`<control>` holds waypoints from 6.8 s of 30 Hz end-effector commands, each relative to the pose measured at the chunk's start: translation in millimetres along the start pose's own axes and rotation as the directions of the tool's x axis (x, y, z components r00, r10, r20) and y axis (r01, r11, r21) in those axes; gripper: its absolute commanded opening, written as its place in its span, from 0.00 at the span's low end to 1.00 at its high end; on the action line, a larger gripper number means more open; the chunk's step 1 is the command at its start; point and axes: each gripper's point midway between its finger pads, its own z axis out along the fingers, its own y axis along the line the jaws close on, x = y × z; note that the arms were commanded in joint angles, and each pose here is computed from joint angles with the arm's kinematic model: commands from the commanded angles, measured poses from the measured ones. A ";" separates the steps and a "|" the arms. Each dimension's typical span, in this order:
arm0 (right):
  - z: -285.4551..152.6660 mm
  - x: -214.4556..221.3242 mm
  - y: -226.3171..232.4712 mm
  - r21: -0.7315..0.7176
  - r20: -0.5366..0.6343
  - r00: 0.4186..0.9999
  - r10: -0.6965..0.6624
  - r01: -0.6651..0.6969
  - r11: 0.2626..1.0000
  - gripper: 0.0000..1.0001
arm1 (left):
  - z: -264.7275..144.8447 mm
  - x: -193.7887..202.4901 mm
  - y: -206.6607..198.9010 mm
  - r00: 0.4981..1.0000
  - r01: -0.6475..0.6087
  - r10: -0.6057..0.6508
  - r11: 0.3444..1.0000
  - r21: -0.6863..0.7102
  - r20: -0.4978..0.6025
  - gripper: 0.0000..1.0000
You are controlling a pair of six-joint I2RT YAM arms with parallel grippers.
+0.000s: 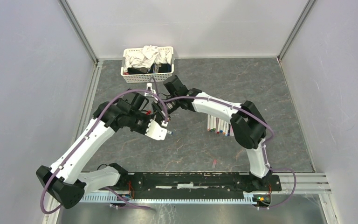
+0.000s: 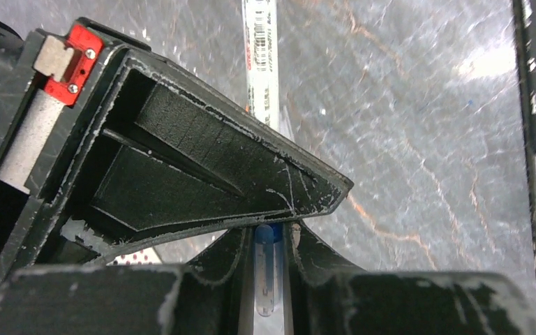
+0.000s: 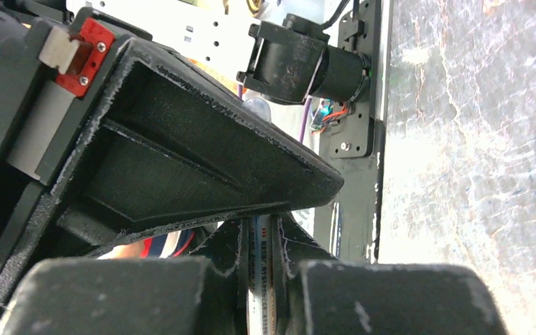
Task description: Open the pen caps
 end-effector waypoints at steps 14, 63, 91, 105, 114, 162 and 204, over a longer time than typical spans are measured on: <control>-48.3 202.7 -39.0 0.340 0.020 0.996 0.081 -0.083 0.937 0.00 | -12.1 61.6 41.4 0.981 -0.175 0.168 0.982 -0.064 -0.097 0.02; -34.0 1.8 -22.3 0.176 0.122 0.987 -0.101 0.079 0.981 0.21 | 38.6 -44.3 28.3 0.972 -0.148 0.157 0.987 -0.061 0.173 0.02; -60.0 141.2 -55.6 0.361 0.009 1.000 0.004 -0.007 0.933 0.00 | 22.8 64.3 24.3 0.961 -0.197 0.194 0.980 0.005 -0.195 0.02; -25.9 25.9 0.6 0.131 0.134 0.984 -0.116 0.099 0.986 0.50 | 32.7 -21.1 23.2 0.965 -0.257 0.259 0.965 -0.045 0.050 0.02; -18.8 11.8 -4.8 0.125 0.148 0.982 -0.118 0.100 0.987 0.08 | 36.7 -21.2 27.5 0.975 -0.217 0.219 0.975 -0.053 0.046 0.02; -299.0 105.5 -146.8 0.820 0.536 0.841 -0.079 -0.496 0.287 0.00 | 110.6 46.1 81.5 0.963 0.234 -0.236 0.972 -0.030 -0.130 0.06; -324.0 99.4 -176.4 0.793 0.600 0.782 -0.170 -0.609 -0.003 0.31 | 75.1 23.8 128.6 0.767 0.640 -0.635 0.766 -0.054 0.086 0.86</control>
